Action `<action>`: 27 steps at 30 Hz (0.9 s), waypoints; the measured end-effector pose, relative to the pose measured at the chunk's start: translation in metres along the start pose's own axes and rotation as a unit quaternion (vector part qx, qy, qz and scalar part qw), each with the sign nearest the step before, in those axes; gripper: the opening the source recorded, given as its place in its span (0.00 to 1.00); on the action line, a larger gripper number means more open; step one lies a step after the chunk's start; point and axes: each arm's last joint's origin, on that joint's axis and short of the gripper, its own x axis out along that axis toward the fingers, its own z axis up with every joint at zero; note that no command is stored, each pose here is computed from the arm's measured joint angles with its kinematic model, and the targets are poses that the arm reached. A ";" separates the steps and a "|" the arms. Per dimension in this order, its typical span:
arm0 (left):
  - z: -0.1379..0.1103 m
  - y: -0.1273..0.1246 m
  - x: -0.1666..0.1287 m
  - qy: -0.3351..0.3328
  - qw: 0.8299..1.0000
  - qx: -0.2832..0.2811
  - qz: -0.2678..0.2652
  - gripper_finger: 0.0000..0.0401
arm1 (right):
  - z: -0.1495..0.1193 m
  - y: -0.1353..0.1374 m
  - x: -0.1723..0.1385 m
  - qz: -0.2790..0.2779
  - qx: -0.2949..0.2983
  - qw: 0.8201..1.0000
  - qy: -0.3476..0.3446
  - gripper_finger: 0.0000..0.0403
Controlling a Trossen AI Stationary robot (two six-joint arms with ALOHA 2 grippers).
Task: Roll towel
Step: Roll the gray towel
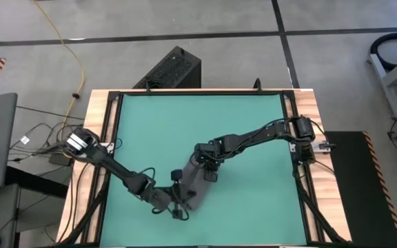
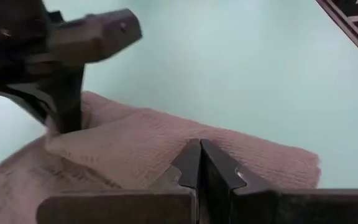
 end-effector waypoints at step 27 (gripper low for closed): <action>-0.021 -0.035 -0.001 0.052 0.998 -0.048 0.003 0.00 | 0.000 0.000 0.000 -0.003 -0.031 1.000 0.001 0.25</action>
